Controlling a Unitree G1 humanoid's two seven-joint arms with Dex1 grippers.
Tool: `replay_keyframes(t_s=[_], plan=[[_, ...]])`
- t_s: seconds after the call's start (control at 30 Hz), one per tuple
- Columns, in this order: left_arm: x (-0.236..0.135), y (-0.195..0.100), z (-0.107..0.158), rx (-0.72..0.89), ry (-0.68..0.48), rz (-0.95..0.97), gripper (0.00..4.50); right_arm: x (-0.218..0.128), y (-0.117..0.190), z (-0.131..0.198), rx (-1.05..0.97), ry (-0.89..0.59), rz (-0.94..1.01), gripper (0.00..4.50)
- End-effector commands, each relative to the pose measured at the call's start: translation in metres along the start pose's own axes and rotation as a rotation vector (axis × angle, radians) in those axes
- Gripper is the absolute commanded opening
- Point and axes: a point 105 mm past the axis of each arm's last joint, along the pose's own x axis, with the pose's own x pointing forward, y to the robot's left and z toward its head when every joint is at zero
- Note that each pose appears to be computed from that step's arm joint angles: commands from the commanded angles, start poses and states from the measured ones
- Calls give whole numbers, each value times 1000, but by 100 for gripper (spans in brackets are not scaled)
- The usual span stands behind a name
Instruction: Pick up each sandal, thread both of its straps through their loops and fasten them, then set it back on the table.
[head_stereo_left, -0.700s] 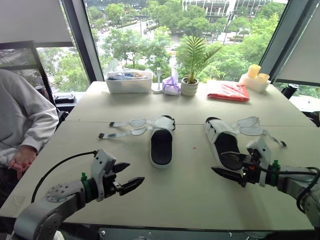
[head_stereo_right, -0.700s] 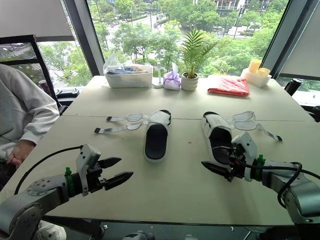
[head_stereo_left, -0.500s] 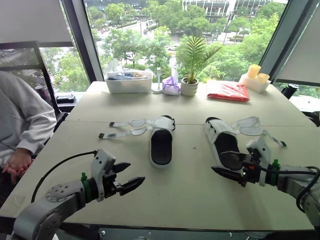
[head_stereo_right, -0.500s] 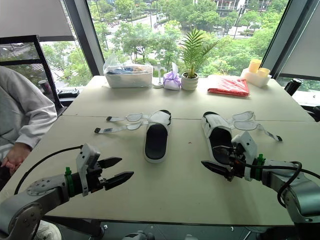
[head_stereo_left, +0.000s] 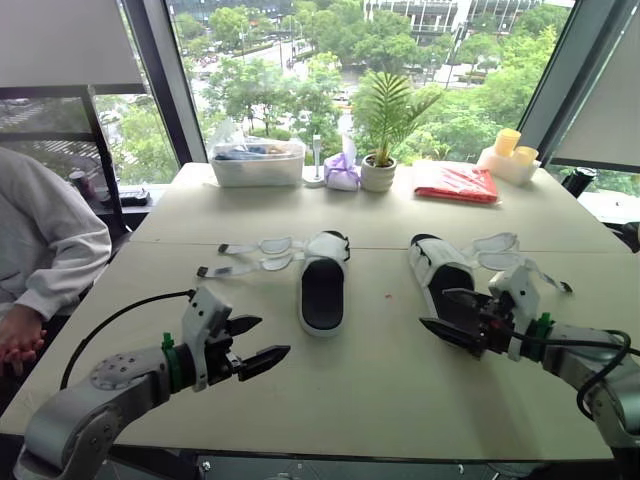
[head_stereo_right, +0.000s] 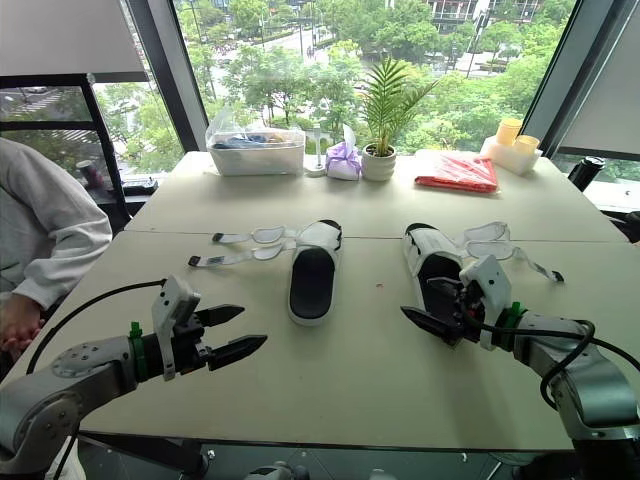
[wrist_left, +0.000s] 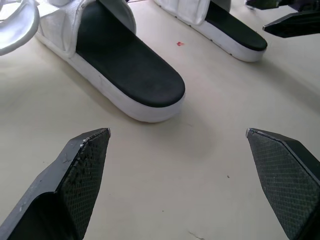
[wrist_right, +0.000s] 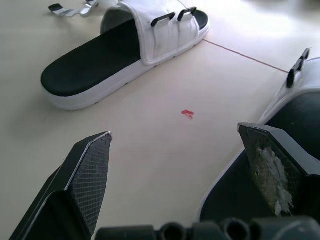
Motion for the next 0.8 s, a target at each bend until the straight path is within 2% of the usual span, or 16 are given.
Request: replay_keyframes(t_s=[0.03,0.17,0.37,0.53,0.63,0.73,0.8], plan=[[-12,0,16,91,51,-87,450,-7,-32,23,-260,-17,-163,436],[-11,-6,34,133,61,-174,450,5,-51,20,-598,82,-253,436],[-3,-13,55,148,-11,-202,450,41,-72,13,-886,150,-316,436],[2,-20,49,131,-17,-200,450,80,-82,1,-1101,245,-319,436],[5,-23,43,124,-17,-189,450,98,-88,7,-1163,262,-358,436],[7,-25,41,112,-30,-175,450,107,-91,5,-1210,299,-340,362],[7,-27,40,108,-38,-166,450,109,-91,3,-1210,304,-339,269]])
